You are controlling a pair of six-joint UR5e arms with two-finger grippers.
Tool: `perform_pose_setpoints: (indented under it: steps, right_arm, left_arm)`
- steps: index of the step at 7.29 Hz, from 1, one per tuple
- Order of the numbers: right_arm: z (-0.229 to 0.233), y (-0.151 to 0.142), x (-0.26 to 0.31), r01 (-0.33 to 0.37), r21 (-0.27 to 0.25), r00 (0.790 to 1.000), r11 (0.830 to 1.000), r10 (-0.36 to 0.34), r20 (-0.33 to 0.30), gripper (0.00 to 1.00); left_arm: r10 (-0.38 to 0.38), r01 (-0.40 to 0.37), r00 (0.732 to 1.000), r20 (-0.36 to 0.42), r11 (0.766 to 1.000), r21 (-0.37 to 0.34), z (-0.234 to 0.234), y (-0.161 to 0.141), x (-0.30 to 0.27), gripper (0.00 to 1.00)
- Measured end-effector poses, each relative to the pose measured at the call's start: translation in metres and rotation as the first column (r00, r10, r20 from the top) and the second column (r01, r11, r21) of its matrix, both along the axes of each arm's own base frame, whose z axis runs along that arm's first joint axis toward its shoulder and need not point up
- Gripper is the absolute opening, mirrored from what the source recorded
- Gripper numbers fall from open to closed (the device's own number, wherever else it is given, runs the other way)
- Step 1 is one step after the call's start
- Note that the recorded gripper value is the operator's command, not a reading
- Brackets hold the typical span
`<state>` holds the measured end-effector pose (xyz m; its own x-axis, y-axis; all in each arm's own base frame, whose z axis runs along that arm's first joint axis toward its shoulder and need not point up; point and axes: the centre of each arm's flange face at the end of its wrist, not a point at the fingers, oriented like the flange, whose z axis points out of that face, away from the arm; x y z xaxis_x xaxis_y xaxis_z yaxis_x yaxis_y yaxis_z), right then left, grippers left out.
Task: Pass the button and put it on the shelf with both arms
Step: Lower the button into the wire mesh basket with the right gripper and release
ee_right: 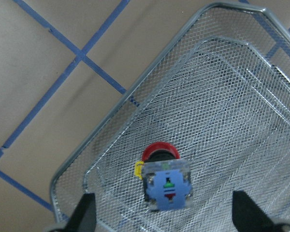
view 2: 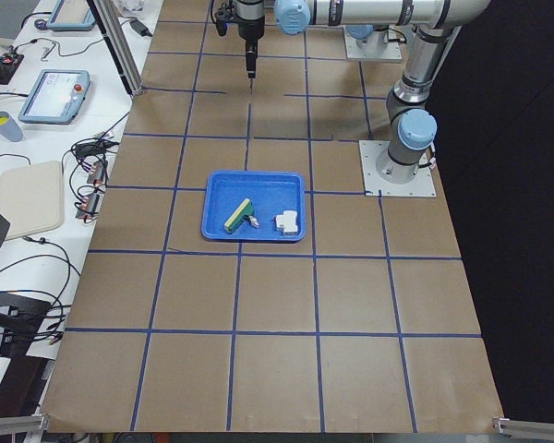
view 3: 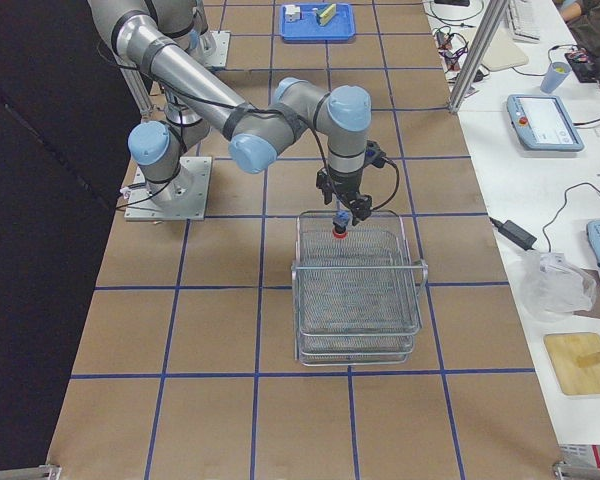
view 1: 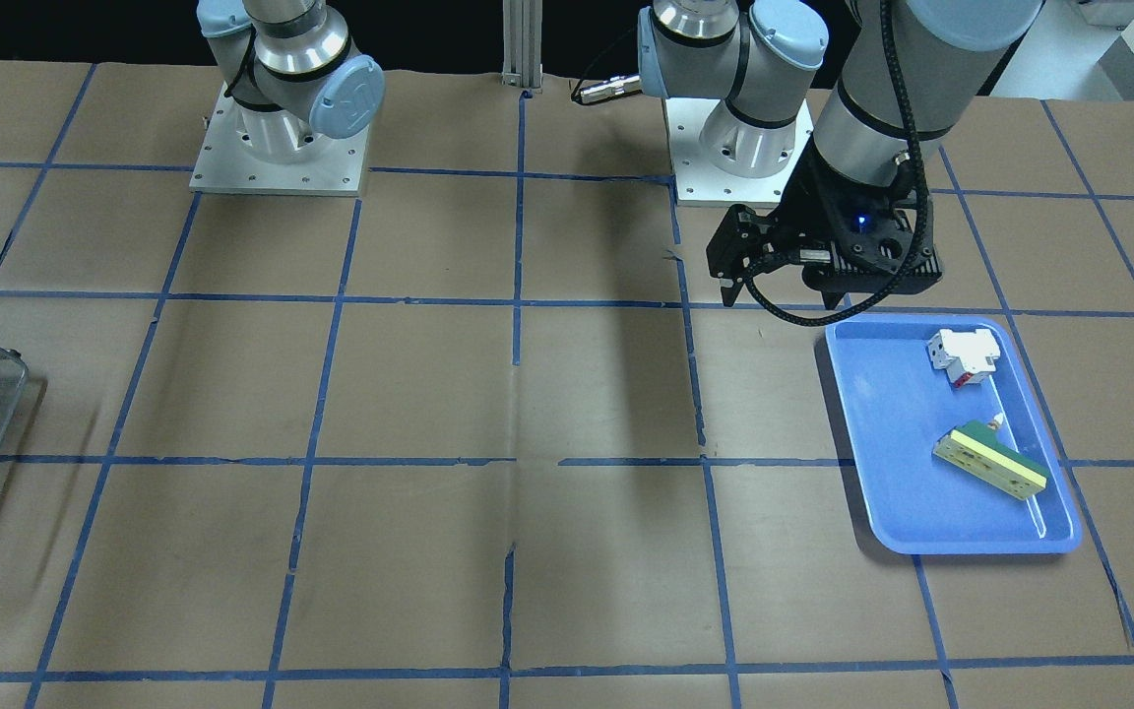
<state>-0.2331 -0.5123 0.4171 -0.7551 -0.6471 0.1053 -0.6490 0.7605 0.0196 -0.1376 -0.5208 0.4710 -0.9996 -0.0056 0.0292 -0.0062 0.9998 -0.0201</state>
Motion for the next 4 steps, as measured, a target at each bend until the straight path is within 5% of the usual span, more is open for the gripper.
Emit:
perform_pose_setpoints:
  steps: [2, 4]
  right_arm:
    - [0.033, 0.024, 0.033, 0.155, 0.01, 0.987, 0.988, -0.155, 0.033, 1.0]
    - [0.061, 0.037, 0.107, 0.343, 0.025, 0.937, 0.939, -0.344, 0.056, 1.0]
  left_arm:
    - [-0.002, 0.002, 1.0, -0.001, 1.0, -0.001, 0.0, 0.0, 0.0, 1.0]
    - [-0.002, 0.002, 1.0, -0.001, 1.0, -0.001, 0.0, 0.0, 0.0, 1.0]
